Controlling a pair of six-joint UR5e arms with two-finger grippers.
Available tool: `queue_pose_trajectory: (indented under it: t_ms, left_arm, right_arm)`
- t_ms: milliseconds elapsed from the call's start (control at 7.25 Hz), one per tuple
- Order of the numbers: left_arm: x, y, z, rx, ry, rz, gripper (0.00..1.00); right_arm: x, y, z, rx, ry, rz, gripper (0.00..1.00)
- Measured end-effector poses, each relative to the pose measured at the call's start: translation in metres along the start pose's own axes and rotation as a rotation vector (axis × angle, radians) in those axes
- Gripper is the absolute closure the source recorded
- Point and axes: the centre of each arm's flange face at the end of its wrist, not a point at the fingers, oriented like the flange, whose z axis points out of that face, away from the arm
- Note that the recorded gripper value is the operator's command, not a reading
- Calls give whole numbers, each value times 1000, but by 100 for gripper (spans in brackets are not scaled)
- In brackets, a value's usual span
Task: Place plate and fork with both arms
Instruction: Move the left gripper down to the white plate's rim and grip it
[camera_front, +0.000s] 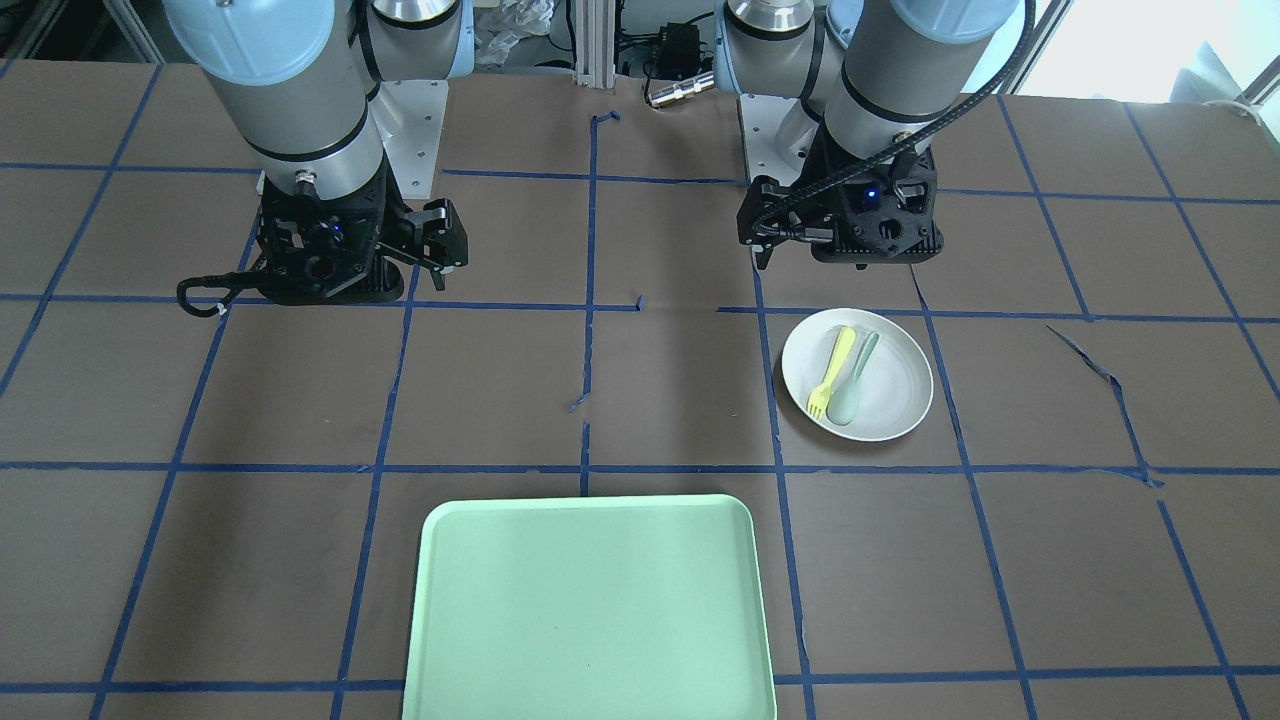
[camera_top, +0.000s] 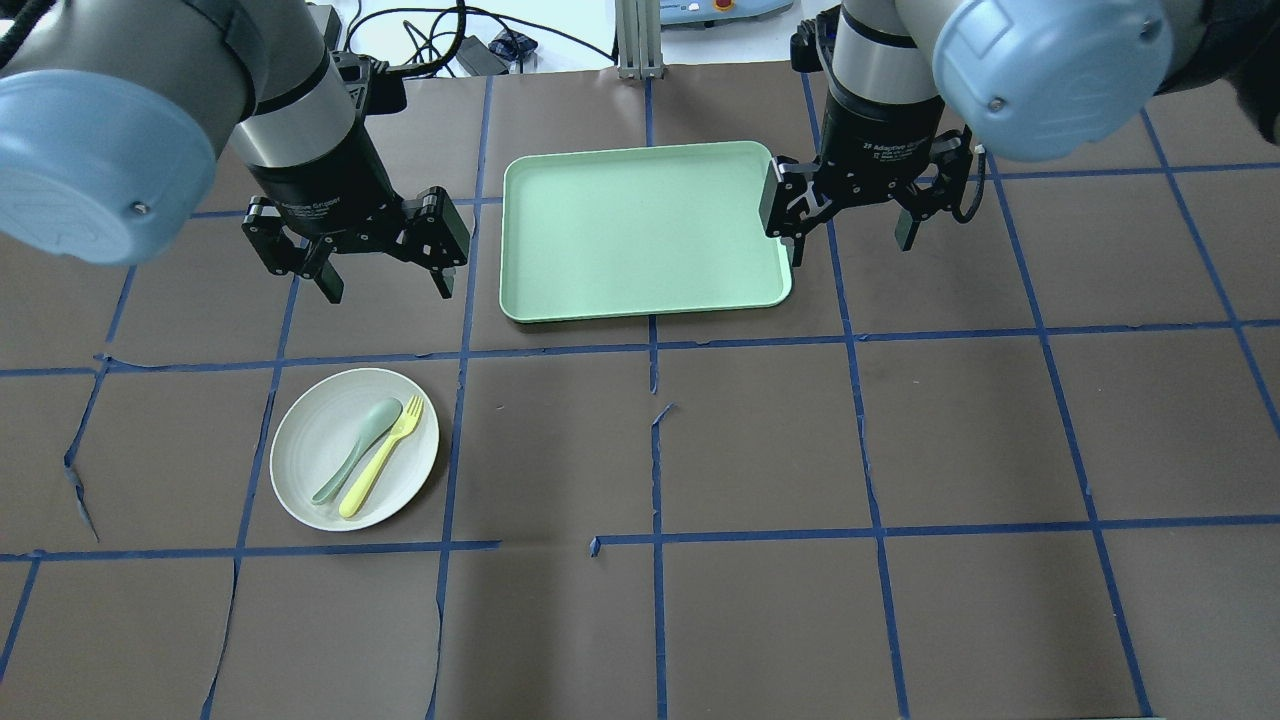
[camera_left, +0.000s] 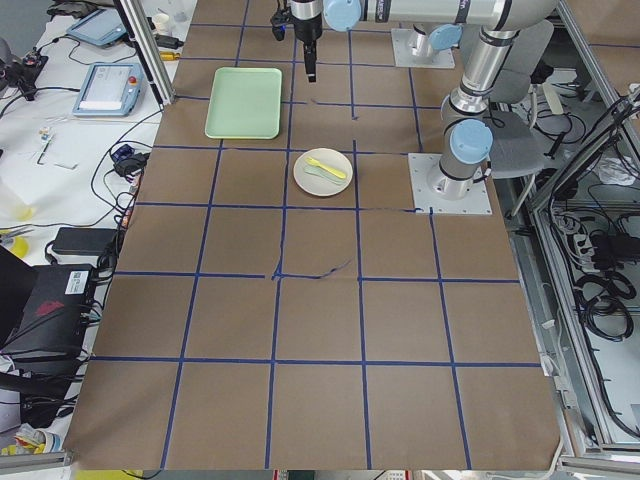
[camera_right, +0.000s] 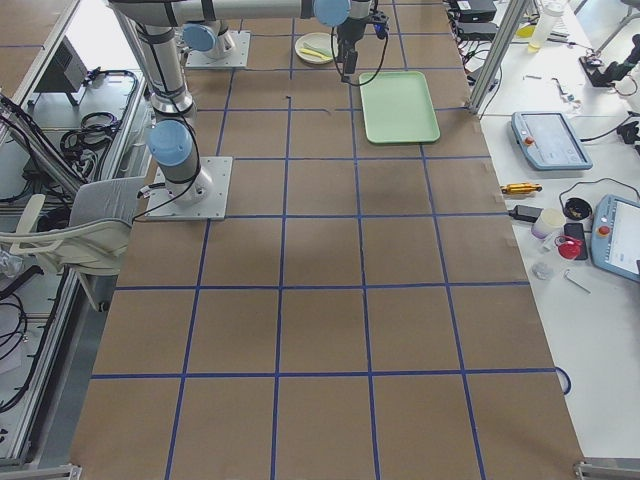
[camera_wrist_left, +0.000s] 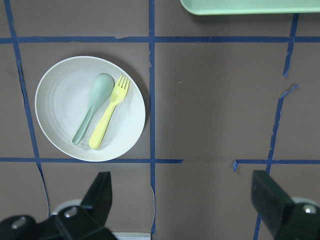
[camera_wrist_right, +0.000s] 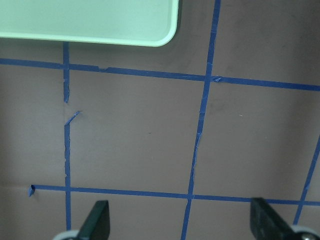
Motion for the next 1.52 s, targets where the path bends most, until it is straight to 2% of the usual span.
queue_pose_trajectory:
  t_ms: [414, 552, 828, 1103, 1517]
  left_arm:
    - [-31, -13, 2, 10, 8, -42, 0]
    - [-62, -24, 11, -3, 15, -72, 0]
    - [-126, -40, 43, -6, 26, -58, 0]
    - [-186, -42, 94, -28, 47, 82, 4]
    - [-237, -43, 159, -50, 88, 276, 6]
  right_arm:
    - [0, -2, -1, 12, -1, 7, 0]
    - [1, -2, -1, 12, 0, 10, 0]
    - [2, -2, 1, 8, 1, 13, 0]
    - [4, -5, 4, 3, 7, 17, 0]
    - [14, -7, 8, -4, 67, 24, 0]
